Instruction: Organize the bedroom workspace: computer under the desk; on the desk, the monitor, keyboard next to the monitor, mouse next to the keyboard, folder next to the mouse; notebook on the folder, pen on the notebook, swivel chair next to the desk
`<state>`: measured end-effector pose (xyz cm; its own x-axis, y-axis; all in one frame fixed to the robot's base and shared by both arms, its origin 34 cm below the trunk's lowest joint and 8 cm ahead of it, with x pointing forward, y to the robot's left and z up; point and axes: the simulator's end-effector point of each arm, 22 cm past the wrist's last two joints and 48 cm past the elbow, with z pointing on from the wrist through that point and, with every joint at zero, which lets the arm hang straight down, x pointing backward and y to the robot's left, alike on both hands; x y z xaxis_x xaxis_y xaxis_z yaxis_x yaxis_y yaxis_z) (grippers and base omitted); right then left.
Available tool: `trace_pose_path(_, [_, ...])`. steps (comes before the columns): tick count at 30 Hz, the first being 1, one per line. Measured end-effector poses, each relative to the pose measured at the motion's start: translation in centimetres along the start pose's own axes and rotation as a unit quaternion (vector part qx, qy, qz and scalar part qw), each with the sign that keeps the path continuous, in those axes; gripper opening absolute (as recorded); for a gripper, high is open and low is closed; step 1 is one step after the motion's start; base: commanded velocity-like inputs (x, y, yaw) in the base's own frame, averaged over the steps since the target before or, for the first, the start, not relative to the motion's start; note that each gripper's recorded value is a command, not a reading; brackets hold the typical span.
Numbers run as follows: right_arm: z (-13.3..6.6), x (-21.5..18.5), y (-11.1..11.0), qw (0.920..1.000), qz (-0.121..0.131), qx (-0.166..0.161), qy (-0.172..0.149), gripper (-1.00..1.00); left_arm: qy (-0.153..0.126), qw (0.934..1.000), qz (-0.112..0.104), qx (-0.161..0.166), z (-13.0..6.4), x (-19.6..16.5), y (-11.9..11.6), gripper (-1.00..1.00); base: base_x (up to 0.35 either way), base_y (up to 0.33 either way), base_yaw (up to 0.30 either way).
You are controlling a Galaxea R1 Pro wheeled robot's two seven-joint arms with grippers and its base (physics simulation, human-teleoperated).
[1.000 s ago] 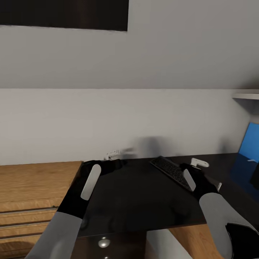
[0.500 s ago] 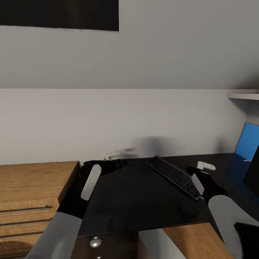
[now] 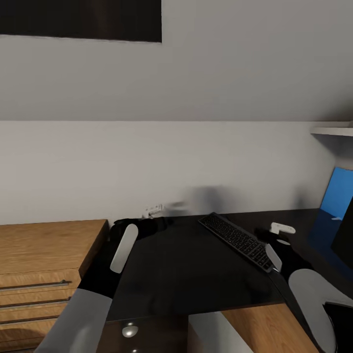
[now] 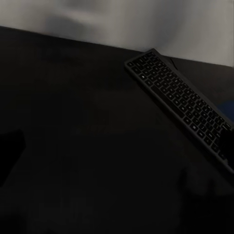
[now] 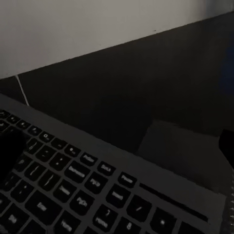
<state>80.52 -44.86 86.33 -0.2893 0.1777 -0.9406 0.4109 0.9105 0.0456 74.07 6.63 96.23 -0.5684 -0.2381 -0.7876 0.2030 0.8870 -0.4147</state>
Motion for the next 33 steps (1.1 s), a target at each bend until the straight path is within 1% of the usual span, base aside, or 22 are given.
trace_pose_path(4, [0.2,1.0,-0.5,0.9999,-0.011,-0.005,0.001,1.0,0.0,1.0,0.0,0.001,0.0,0.0,-0.1,1.0,0.0,0.0,0.0])
trace_pose_path(10, [0.4,2.2,-2.0,0.9998,-0.016,0.0,0.009,1.0,-0.002,1.0,0.002,0.004,-0.1,-0.1,-0.4,1.0,0.0,0.0,0.0])
trace_pose_path(12, [0.5,3.1,-3.1,0.9996,-0.01,0.01,0.023,1.0,-0.017,0.9998,0.006,0.014,-0.9,-1.3,-1.2,1.0,0.0,0.0,0.0])
trace_pose_path(14, [0.5,4.0,-4.1,0.999,0.006,0.024,0.037,1.0,-0.029,0.9992,0.004,0.028,-1.7,-2.3,-2.2,1.0,0.0,0.0,0.0])
trace_pose_path(15, [0.5,4.2,-4.4,0.9988,0.012,0.028,0.04,1.0,-0.031,0.999,0.002,0.033,-1.8,-2.4,-2.4,1.0,0.0,0.0,0.0])
trace_pose_path(17, [0.5,4.8,-4.9,0.9981,0.024,0.035,0.045,1.0,-0.032,0.9983,-0.007,0.049,-2.0,-2.3,-3.0,1.0,0.0,0.0,0.0])
trace_pose_path(18, [0.6,5.2,-5.3,0.9975,0.033,0.039,0.049,1.0,-0.031,0.997,-0.019,0.068,-2.2,-2.3,-3.8,1.0,0.0,0.0,0.0])
trace_pose_path(22, [0.7,6.3,-5.5,0.9967,0.038,0.042,0.059,1.0,-0.03,0.996,-0.026,0.08,-2.1,-1.7,-4.0,1.0,0.0,0.0,0.0])
trace_pose_path(27, [0.9,7.3,-5.6,0.9964,0.038,0.043,0.063,1.0,-0.03,0.9957,-0.028,0.083,-1.8,-1.0,-3.7,1.0,0.0,0.0,0.0])
trace_pose_path(33, [0.9,7.4,-5.5,0.9963,0.038,0.043,0.064,1.0,-0.03,0.9957,-0.029,0.083,-1.8,-1.0,-3.7,1.0,0.0,0.0,0.0])
